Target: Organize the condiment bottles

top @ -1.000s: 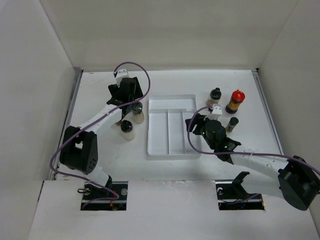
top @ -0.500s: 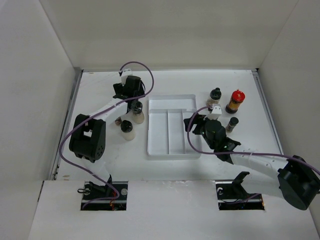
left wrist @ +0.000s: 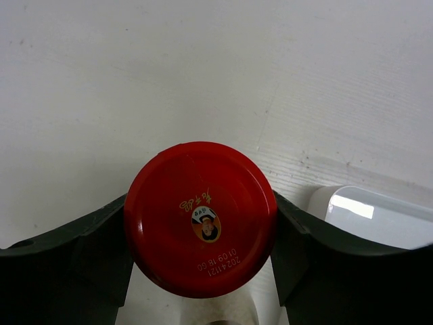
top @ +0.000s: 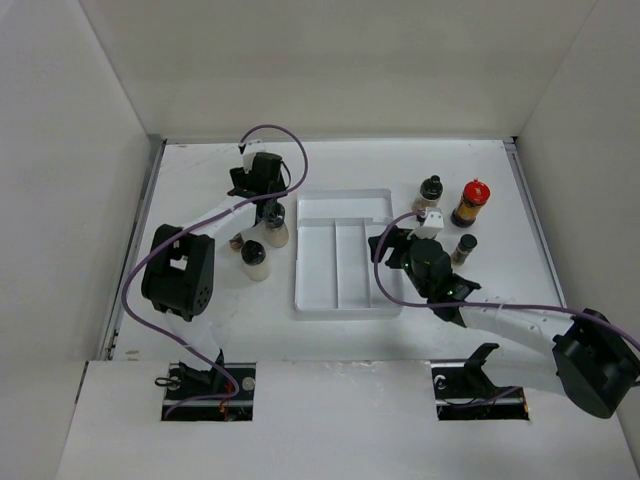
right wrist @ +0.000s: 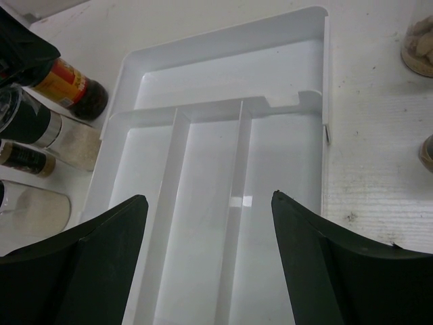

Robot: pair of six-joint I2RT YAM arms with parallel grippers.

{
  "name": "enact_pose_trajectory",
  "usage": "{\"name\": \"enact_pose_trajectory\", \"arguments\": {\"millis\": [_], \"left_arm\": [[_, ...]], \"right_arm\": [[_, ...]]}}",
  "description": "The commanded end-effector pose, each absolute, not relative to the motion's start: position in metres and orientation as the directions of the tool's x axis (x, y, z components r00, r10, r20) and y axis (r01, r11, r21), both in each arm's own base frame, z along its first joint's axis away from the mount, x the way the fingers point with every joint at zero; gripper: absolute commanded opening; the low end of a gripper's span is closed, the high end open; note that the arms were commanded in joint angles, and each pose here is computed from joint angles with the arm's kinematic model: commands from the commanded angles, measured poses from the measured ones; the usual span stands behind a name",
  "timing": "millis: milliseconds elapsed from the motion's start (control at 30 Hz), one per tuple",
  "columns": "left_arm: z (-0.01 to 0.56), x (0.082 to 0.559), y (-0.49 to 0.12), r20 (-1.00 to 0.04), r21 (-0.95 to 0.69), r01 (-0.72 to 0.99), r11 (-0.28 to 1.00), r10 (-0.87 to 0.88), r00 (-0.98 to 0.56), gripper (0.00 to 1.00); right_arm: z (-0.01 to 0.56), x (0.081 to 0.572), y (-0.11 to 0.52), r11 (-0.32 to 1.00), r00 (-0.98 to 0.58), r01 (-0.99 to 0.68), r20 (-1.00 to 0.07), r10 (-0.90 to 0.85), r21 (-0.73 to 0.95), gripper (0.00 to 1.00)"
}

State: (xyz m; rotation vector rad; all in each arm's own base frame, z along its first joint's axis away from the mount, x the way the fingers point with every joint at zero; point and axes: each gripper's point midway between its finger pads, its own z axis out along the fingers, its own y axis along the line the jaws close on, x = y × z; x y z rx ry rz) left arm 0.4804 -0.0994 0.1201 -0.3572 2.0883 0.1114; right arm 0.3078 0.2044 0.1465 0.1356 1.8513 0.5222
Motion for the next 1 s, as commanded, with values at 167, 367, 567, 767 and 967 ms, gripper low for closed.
{"name": "enact_pose_trajectory", "arguments": {"millis": [167,367,567,767,967], "left_arm": [[0.225,0.501,-0.097,-0.928,-0.225,-0.277,0.934,-0.292,-0.231,0.37],[0.279,0.500,-0.114,-0.947,-0.259,-0.210,0.943,-0.290,-0.135,0.37],[0.327,0.487,-0.148,-0.949,-0.304,-0.099,0.948,-0.310,-0.054,0.37],[0.332,0.477,-0.198,-0.954,-0.291,0.017,0.957,-0.289,-0.080,0.37],[0.290,0.483,-0.228,-0.953,-0.276,0.048,0.960,-0.266,-0.146,0.37]], "right_arm": [[0.176,0.316,0.208,0.869,-0.278,-0.198,-0.876,0.394,0.453,0.81],[0.174,0.317,0.206,0.872,-0.278,-0.191,-0.876,0.393,0.451,0.81],[0.173,0.318,0.202,0.871,-0.276,-0.179,-0.873,0.402,0.457,0.81],[0.174,0.319,0.196,0.870,-0.261,-0.167,-0.872,0.415,0.464,0.81],[0.175,0.320,0.190,0.867,-0.246,-0.157,-0.869,0.430,0.473,0.81]]}}
